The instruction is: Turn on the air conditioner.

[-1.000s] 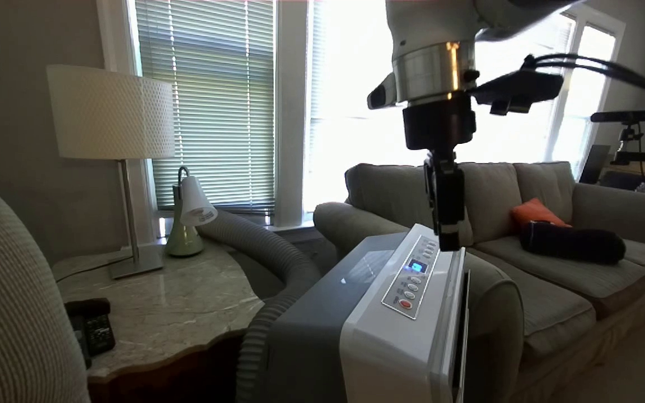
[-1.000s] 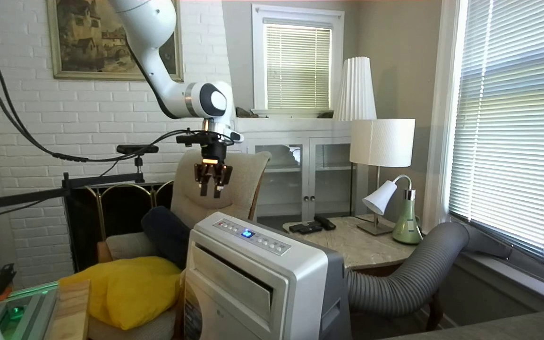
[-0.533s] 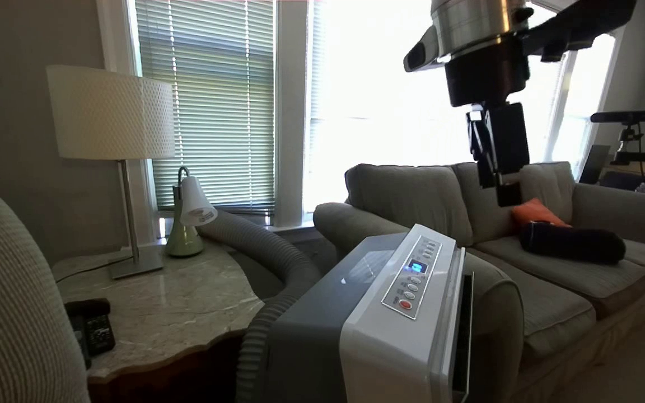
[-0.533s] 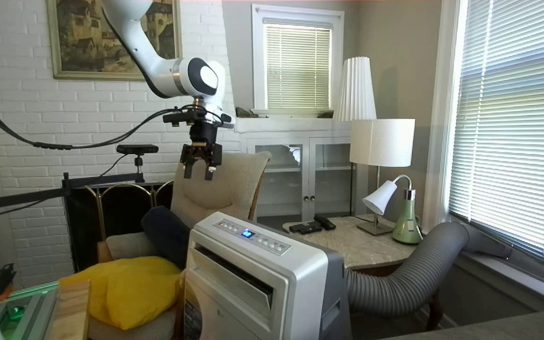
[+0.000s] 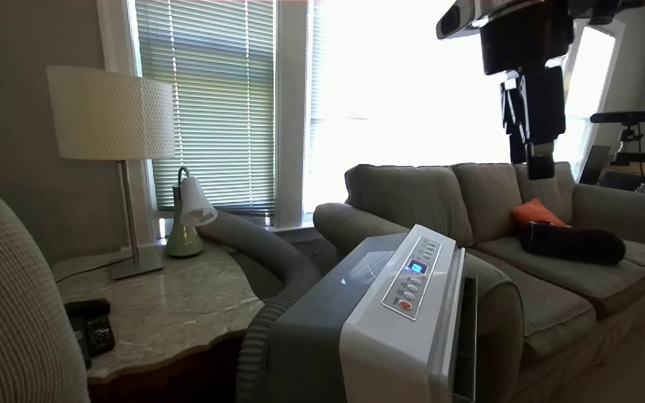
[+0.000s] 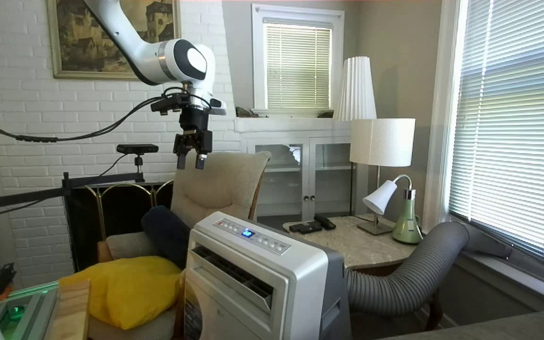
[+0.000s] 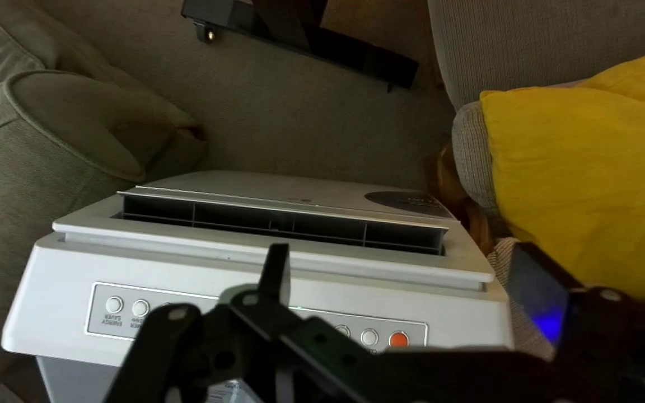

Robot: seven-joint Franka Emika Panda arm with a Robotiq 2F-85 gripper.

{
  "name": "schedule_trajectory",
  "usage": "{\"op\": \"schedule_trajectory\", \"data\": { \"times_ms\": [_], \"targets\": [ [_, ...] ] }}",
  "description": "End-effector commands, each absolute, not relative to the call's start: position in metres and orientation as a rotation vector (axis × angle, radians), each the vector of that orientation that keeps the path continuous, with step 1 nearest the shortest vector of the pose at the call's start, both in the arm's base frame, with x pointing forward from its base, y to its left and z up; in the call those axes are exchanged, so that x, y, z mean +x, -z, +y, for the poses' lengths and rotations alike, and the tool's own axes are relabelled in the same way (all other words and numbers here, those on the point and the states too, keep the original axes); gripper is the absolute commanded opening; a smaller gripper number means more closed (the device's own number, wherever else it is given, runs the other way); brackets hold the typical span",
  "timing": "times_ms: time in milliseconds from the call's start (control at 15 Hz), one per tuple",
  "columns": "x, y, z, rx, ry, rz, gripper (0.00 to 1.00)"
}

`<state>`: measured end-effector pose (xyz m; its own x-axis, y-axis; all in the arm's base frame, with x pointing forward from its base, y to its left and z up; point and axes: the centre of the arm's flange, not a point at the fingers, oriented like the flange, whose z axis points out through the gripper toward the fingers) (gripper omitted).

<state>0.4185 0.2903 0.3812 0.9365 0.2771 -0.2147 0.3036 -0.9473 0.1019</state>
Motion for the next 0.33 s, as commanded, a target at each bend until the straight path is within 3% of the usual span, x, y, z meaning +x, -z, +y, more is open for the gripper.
{"op": "schedule_trajectory", "data": {
  "times_ms": [0, 267],
  "targets": [
    [0.4176, -0.3818, 0.2897, 2.959, 0.298, 0.445, 1.00],
    [0.4166, -0.3799, 0.2881, 2.957, 0.304, 0.442, 1.00]
  ]
}}
